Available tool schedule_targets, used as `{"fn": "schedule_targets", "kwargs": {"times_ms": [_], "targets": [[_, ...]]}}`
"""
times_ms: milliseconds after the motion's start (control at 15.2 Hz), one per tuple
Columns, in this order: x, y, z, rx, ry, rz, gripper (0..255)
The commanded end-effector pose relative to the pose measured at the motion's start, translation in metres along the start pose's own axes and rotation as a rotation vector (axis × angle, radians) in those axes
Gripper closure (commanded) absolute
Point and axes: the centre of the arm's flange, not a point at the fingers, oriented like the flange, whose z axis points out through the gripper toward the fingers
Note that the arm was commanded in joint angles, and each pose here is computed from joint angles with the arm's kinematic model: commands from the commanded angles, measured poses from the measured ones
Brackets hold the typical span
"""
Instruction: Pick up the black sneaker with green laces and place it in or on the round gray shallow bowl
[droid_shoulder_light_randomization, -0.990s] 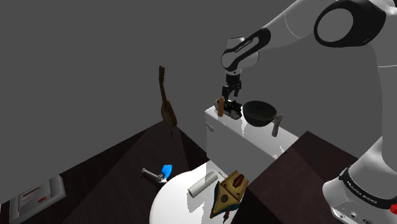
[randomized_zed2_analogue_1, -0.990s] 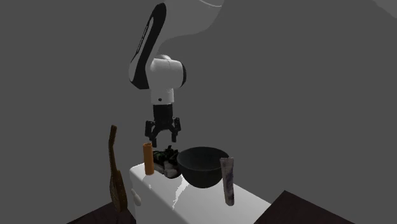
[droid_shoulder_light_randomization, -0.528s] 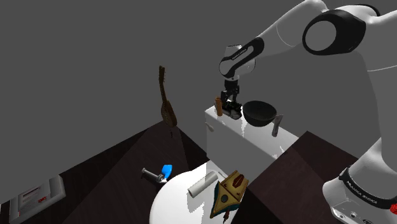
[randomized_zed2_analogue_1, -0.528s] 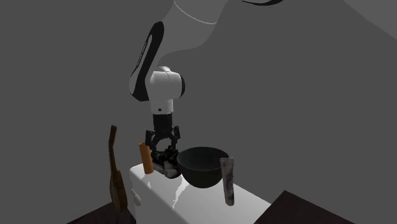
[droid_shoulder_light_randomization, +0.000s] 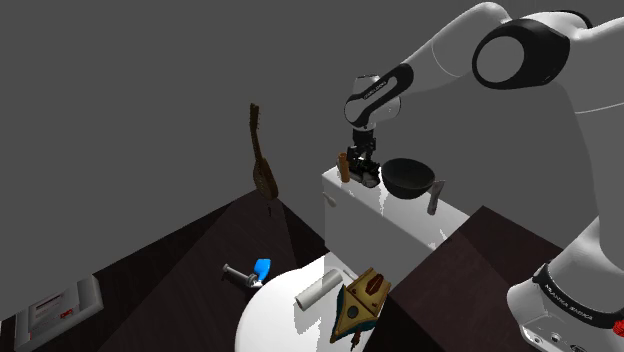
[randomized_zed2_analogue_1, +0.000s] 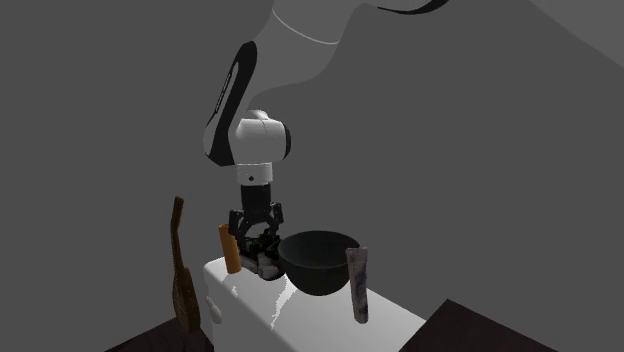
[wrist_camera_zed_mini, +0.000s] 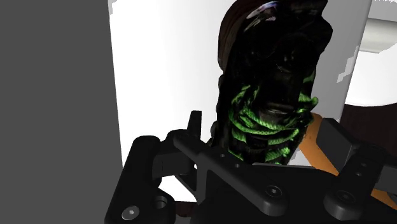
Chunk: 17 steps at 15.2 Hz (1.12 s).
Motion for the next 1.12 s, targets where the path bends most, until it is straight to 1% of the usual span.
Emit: {"fn": "schedule_targets", "kwargs": {"times_ms": [0, 66, 660, 1056], "targets": [[0.0, 0.0, 0.0, 0.0, 0.0, 0.0, 0], [0.0, 0.0, 0.0, 0.0, 0.0, 0.0, 255], [0.0, 0.0, 0.0, 0.0, 0.0, 0.0, 255], [-0.003, -0.002, -0.031, 0.0, 0.0, 0.0, 255]]}}
